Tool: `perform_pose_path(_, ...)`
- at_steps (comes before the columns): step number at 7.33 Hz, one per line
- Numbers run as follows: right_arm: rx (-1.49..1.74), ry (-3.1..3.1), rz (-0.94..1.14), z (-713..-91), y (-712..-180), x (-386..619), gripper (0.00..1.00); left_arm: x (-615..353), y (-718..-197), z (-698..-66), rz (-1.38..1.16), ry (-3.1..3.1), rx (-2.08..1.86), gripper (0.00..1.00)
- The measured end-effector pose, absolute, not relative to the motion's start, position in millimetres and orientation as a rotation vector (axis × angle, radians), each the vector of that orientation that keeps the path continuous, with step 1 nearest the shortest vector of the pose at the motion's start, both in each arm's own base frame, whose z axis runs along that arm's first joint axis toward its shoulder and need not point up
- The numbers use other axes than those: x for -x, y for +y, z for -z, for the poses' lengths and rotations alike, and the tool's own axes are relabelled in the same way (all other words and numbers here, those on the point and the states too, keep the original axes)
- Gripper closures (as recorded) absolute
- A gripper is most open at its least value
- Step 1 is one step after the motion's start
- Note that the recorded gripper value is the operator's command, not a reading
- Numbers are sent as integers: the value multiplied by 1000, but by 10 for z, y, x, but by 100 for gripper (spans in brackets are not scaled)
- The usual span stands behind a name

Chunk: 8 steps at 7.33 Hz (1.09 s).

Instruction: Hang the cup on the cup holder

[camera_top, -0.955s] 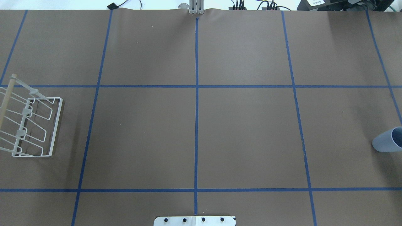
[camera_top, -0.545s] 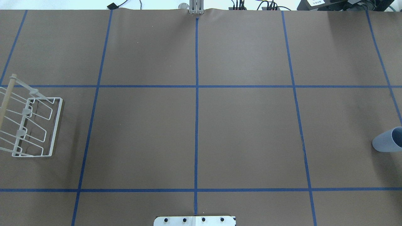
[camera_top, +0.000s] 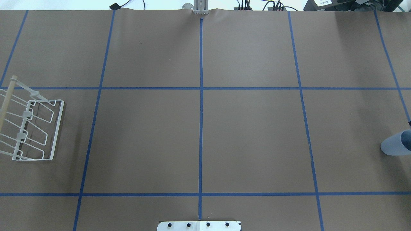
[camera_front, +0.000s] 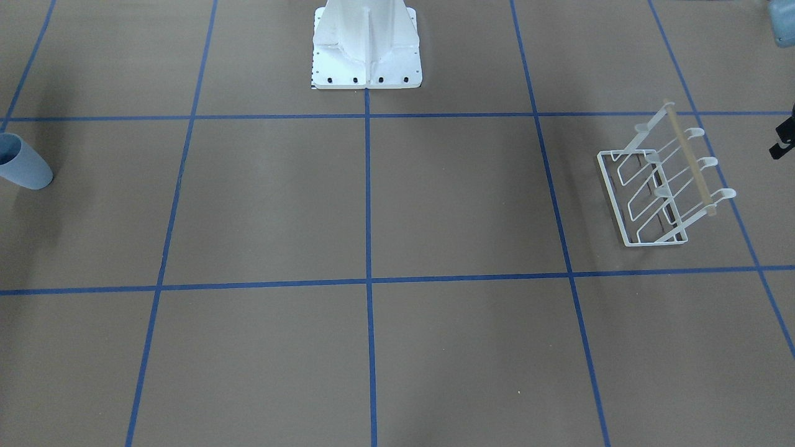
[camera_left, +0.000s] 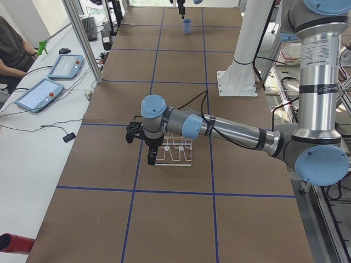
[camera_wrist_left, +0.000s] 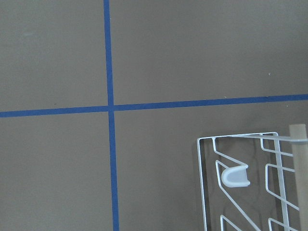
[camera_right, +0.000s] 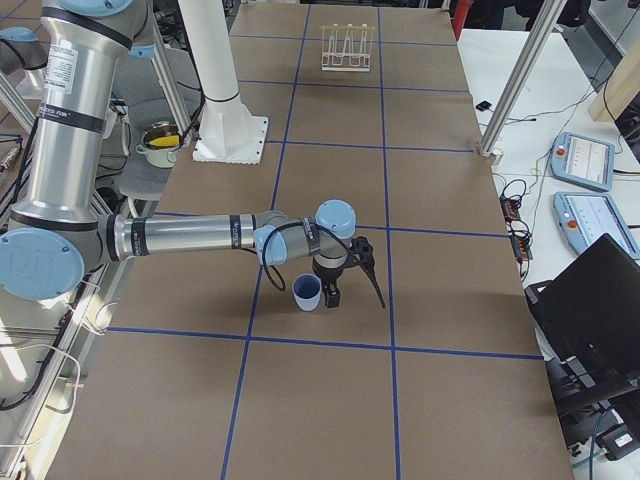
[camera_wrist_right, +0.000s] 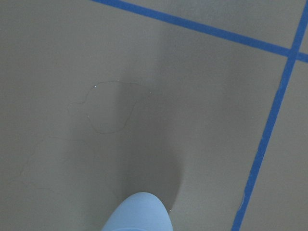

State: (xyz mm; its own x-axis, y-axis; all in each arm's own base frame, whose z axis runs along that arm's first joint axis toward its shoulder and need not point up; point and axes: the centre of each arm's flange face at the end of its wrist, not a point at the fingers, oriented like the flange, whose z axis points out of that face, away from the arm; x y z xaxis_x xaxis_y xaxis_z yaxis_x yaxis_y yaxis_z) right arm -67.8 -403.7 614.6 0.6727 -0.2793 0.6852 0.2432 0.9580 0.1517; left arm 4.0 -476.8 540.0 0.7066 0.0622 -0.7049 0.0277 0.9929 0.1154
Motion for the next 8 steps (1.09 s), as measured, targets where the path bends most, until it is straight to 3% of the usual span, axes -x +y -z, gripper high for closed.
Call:
perform_pose_path(3,-89,-787,339,-6384,-3652,655,5,-41,-4771,-5341,-22,790,-131,2)
perform_pose_path(8,-86,-801,355,-6480,-3839,827,6,-41,-4770,-5312,-24,791,-137,2)
